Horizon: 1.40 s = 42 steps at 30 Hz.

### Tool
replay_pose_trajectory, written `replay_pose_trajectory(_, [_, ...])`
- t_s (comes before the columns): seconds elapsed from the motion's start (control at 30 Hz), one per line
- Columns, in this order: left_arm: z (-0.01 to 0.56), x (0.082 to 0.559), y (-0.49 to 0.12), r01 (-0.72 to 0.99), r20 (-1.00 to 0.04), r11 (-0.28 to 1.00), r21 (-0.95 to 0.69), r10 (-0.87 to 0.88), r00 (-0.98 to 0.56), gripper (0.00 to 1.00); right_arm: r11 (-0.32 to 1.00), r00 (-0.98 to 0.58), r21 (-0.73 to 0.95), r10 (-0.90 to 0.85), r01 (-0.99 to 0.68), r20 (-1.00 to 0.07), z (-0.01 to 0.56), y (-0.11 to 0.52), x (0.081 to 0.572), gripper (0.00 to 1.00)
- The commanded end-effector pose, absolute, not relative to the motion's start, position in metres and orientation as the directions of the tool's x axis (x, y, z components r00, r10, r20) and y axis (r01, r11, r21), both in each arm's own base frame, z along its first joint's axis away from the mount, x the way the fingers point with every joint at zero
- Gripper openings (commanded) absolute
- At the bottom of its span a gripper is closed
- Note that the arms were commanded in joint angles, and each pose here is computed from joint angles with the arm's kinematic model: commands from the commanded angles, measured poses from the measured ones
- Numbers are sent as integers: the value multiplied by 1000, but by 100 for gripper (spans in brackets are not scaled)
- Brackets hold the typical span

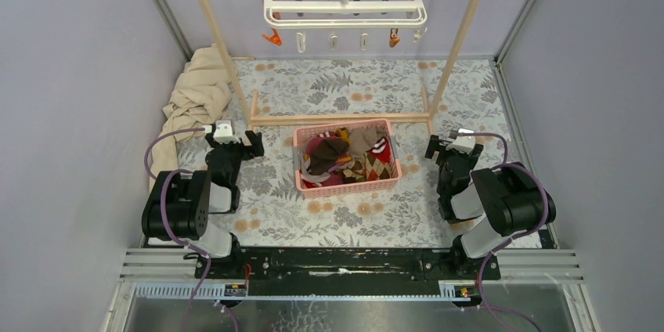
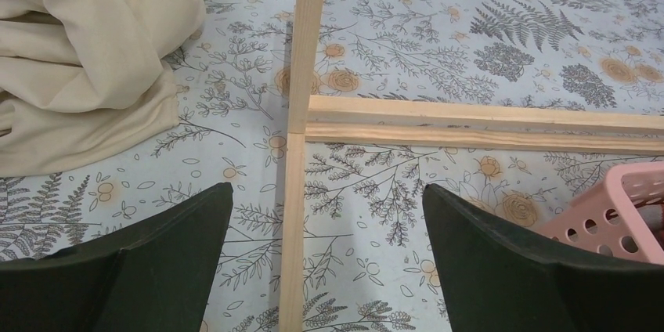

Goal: Remove the socks clipped to the hanger
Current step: Reset both arms

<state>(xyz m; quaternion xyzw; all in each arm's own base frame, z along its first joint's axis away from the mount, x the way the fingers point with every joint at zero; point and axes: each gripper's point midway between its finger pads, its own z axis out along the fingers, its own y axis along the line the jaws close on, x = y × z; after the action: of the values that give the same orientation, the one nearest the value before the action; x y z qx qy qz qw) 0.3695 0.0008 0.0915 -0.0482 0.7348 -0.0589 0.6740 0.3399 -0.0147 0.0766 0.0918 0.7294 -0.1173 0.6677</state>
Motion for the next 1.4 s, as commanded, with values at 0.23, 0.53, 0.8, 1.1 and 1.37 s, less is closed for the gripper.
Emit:
replay_pose_trajectory(0.23, [103,376,4,-10,-992,993,-115,-115,-48,99,969,-150,-42,-5,244,-989,73,-13,363,100])
replay_pose_trajectory(0.53, [104,376,4,-10,-992,994,-113,-114,-46,99,969,-139,-39,-5,244,-990,75,-14,361,100])
replay_pose_trajectory(0.8, [104,376,4,-9,-993,994,-113,-114,-44,99,968,-138,-36,-2,247,-990,75,-14,362,100])
replay_pose_trajectory(1.1, [104,376,4,-9,-992,994,-113,-114,-46,99,969,-139,-36,-2,244,-990,75,-13,362,100])
replay_pose_trajectory(1.37, [104,376,4,-9,-992,994,-113,-114,-46,99,969,-139,-37,-2,245,-990,75,-14,362,100])
